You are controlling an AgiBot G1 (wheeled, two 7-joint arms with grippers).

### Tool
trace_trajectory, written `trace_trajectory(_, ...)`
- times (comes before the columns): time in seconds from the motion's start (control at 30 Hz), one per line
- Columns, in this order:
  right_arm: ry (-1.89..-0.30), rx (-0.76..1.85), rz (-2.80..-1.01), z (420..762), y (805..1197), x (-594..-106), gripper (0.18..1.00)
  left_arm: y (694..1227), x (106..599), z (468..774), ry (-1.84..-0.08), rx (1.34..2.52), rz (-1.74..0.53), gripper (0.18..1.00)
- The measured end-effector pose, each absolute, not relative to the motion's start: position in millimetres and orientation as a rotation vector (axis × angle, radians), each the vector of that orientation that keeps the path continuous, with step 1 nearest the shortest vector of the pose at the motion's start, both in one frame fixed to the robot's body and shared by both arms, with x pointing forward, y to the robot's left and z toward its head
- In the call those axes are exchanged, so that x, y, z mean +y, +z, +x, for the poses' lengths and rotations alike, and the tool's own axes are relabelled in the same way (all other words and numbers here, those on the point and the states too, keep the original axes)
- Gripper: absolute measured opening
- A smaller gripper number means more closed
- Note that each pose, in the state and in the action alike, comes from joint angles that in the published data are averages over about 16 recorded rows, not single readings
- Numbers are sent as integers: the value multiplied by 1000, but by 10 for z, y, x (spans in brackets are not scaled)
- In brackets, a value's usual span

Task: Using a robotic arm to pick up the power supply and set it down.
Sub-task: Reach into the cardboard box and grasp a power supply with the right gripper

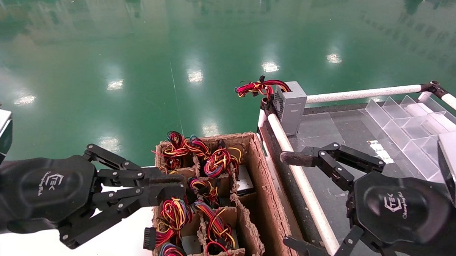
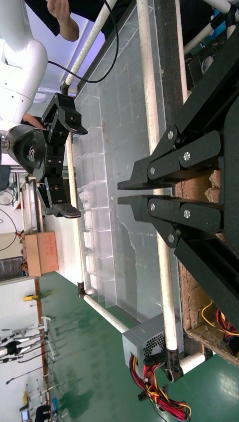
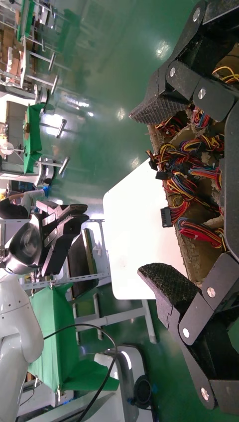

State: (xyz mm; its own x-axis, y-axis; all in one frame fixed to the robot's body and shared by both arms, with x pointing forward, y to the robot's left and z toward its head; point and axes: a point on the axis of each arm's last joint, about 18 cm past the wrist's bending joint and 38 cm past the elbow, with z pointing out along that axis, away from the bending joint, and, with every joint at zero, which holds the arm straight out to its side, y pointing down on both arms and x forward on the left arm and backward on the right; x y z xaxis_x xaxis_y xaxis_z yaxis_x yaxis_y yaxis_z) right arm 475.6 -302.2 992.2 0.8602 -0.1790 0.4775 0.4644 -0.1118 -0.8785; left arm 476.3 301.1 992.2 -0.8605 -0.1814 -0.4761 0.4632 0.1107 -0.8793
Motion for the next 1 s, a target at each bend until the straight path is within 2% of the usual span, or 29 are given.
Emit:
trace_trajectory(0.17, -553, -229, -1595, 4756, 9922, -3022, 1001, 9922, 3011, 4763, -1800, 1922, 273, 231)
trace_trajectory(0.43, -559, -226, -1598, 4774, 9918, -3019, 1001, 9922, 3011, 4763, -1800, 1922, 273, 201)
trace_trajectory(0.83, -657, -208, -1663, 5097, 9826, -2894, 1001, 9922, 3011, 4764, -1800, 1922, 273, 256)
trace_trajectory(1.0, -732, -206, -1722, 5358, 9767, -2772, 1001, 9922, 3011, 4764, -1800, 1922, 273, 325)
